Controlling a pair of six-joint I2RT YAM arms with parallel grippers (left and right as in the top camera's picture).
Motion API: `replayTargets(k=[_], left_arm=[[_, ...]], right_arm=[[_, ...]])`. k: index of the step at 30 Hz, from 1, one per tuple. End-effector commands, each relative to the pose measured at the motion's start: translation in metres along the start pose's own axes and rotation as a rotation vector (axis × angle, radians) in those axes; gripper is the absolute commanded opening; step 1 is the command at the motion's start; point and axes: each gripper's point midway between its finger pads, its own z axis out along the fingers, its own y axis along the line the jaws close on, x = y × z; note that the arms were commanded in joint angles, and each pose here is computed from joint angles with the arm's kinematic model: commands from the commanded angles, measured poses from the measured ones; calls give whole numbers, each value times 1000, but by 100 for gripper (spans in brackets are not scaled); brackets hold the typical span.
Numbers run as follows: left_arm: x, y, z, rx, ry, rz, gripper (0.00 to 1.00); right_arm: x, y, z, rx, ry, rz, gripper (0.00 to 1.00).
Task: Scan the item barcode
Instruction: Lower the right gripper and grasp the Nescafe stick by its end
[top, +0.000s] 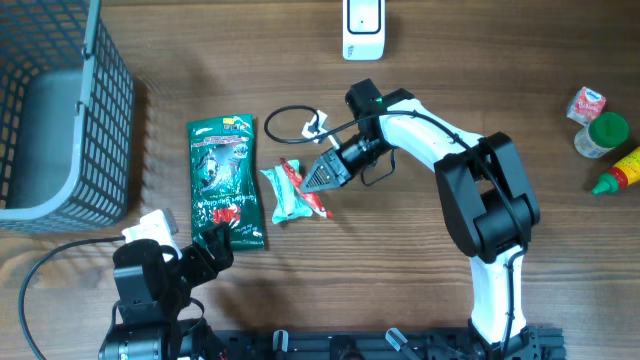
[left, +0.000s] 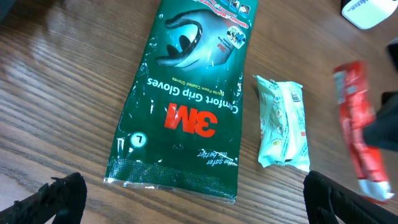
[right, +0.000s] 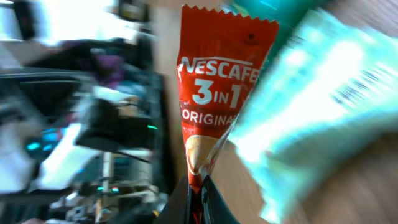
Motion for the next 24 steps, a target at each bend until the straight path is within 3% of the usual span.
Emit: replayTargets(k=[1, 7, 9, 17, 24], left_arm=[[0, 3, 1, -13, -6, 8, 100], [0, 3, 1, -13, -6, 8, 100], [0, 3, 1, -14, -6, 8, 100], [0, 3, 1, -13, -6, 8, 100], [0, 3, 1, -13, -6, 8, 100]], right_arm=[[-21, 42, -7, -262, -157, -194, 4], [-22, 42, -8, -262, -166, -239, 4], [-15, 23, -2, -158, -100, -196, 4], [39, -86, -15, 548, 193, 220, 4], [52, -88, -6, 625, 276, 200, 4]])
